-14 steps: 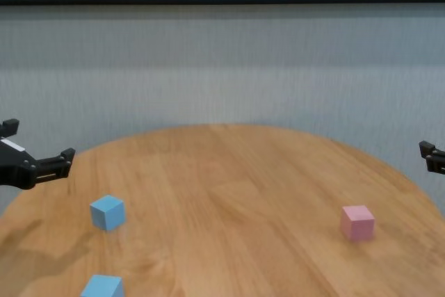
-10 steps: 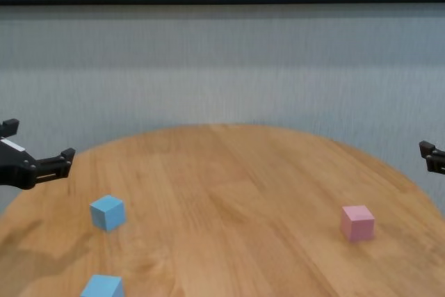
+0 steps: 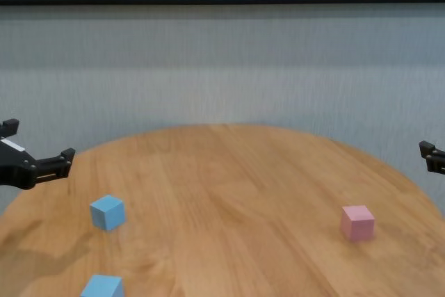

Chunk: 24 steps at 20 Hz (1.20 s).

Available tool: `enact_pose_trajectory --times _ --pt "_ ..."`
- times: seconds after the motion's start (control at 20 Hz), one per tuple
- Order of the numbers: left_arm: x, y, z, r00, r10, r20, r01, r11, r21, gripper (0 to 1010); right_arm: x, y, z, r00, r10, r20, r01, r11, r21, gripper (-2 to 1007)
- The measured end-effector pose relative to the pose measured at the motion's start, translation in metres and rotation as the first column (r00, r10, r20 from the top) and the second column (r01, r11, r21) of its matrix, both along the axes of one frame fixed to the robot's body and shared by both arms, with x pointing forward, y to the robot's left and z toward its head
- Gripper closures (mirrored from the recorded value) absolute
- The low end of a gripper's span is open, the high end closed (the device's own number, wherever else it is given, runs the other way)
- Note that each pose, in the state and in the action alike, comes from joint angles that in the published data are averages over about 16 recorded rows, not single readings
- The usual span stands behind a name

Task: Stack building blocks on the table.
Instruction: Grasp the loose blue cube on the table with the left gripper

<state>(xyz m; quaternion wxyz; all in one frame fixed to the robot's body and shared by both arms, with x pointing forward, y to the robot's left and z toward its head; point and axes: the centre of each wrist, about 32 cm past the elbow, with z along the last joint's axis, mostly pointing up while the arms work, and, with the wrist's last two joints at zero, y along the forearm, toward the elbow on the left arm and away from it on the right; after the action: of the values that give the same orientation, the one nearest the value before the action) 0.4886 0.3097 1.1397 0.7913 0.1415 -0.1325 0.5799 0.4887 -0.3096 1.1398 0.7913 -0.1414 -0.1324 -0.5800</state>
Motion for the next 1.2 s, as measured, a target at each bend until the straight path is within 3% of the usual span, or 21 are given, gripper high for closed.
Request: enact_pose_trajectory --times 1.2 --pt "0.0 0.0 0.0 1.0 0.0 0.0 0.0 1.0 0.0 7 0.0 0.0 0.0 1.0 0.0 0.0 0.0 1.0 0.0 0"
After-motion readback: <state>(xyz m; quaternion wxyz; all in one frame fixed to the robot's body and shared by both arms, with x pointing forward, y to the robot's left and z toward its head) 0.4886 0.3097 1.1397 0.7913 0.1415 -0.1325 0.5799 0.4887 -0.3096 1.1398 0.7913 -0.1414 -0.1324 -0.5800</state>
